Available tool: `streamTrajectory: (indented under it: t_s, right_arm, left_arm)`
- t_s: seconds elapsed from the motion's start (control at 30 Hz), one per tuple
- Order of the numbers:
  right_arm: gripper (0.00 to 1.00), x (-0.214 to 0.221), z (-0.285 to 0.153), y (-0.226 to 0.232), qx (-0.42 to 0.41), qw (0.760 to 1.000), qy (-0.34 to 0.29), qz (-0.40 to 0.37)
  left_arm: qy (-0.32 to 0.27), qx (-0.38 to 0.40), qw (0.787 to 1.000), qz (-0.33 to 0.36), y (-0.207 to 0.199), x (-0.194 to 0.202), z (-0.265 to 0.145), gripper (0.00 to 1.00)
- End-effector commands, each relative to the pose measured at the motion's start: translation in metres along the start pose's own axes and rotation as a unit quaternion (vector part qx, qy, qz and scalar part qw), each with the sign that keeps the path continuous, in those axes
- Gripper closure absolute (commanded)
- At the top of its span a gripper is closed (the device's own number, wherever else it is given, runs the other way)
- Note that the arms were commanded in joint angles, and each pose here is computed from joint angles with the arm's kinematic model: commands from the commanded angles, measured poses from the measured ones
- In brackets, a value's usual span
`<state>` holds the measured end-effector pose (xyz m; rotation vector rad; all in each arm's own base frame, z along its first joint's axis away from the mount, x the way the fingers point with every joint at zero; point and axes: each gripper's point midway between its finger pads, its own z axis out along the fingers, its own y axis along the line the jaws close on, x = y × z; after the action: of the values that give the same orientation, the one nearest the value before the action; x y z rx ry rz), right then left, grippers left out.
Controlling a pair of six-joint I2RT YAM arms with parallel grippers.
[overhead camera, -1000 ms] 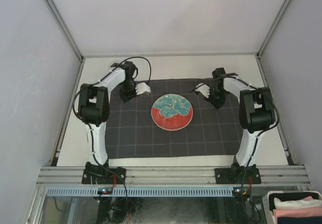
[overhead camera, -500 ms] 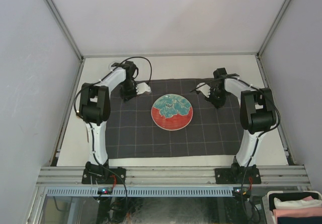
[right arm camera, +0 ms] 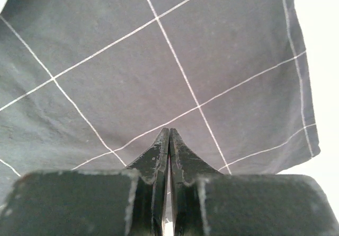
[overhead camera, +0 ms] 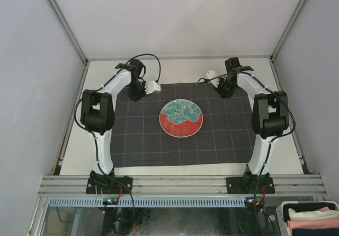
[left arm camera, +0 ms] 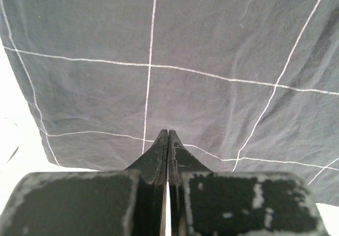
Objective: Set the dinner table for one person
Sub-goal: Adjust the napkin at the center of the board.
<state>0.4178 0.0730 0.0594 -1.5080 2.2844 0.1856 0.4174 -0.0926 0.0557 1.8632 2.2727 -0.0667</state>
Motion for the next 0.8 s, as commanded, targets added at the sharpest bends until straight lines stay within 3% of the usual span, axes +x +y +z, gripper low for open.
streamTrajectory:
  t_s: [0.0, 0.3, 0.77]
  right_arm:
    - [1.0, -0.001, 0.003, -0.006, 0.003, 1.0, 0.002, -0.006]
    - [1.0, 0.026, 0.039, -0.01, -0.007, 0.999, 0.043, -0.008]
    - [1.0, 0.037, 0.055, 0.003, -0.022, 0.999, 0.049, -0.006]
  left_arm:
    - [-0.047, -0.023, 0.999, 0.006, 0.011, -0.023, -0.021, 1.0]
    - [-0.038, -0.022, 0.999, 0.012, 0.019, -0.023, -0.004, 1.0]
    - [-0.022, -0.008, 1.0, 0.017, 0.022, -0.019, 0.019, 1.0]
